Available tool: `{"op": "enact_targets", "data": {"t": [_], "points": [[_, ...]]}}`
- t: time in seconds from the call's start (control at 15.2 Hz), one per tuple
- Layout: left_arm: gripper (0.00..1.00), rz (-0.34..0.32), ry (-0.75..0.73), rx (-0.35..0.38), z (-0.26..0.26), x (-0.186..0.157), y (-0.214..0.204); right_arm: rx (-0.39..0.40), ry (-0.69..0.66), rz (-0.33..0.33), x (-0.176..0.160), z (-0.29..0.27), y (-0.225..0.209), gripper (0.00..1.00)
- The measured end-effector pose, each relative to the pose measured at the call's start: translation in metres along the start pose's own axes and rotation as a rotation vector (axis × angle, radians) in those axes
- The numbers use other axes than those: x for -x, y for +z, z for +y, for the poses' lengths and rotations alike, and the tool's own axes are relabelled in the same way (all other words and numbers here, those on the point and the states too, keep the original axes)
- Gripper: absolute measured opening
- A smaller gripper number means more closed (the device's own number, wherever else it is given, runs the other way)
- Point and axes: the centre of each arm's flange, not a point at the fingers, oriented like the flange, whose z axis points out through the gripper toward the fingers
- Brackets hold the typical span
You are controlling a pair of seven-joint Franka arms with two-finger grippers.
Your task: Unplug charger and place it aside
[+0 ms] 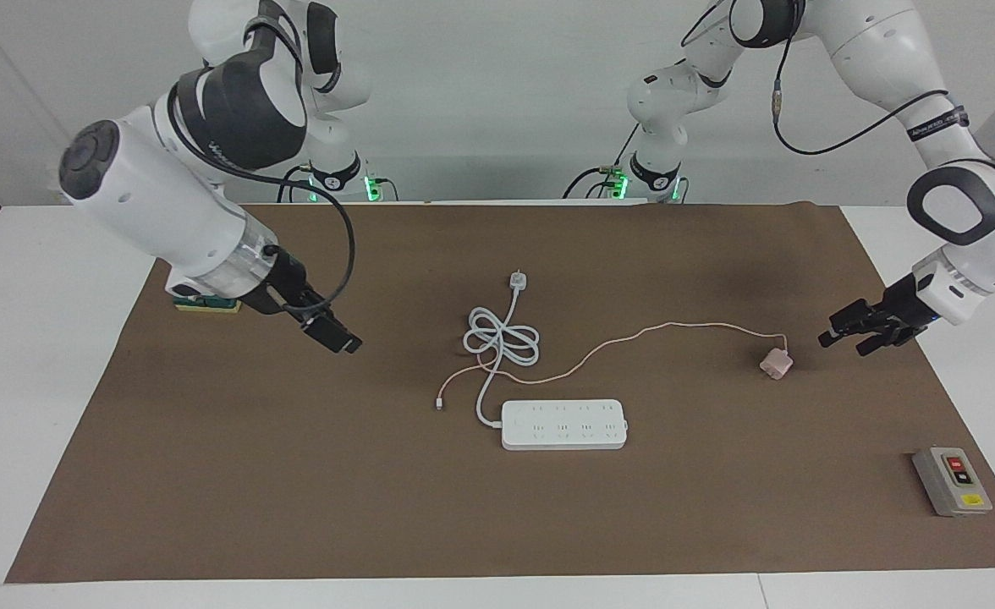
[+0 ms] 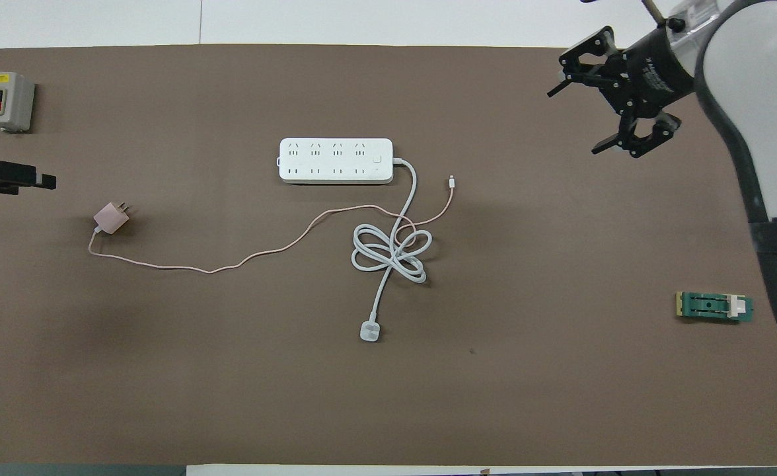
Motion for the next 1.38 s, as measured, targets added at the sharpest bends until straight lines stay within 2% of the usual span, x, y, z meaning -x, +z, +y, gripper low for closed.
{"op": "enact_targets", "data": {"t": [0.2,0.39,0.59,0.92,1.18,1.38], "points": [[1.0,0.015,-0.08,-0.099,0.05,0.009,-0.057,0.069,-0.272,0.056,-0.011,0.029,-0.025,1.0],[1.0,0.015,-0.128,-0.18,0.106,0.036,-0.11,0.165,-0.531,0.118,-0.018,0.05,-0.047,1.0],[1.0,-0.034,-0.143,-0.23,0.156,0.058,-0.125,0.248,-0.701,0.159,-0.013,0.066,-0.072,1.0],[1.0,-0.078,-0.148,-0.248,0.197,0.067,-0.115,0.332,-0.83,0.184,0.007,0.101,-0.109,1.0],[1.0,-0.058,-0.155,-0.302,0.206,0.073,-0.12,0.325,-0.851,0.202,0.02,0.143,-0.114,1.0],[1.0,-0.038,-0.175,-0.327,0.217,0.073,-0.121,0.329,-0.865,0.19,0.04,0.158,-0.107,1.0]]}}
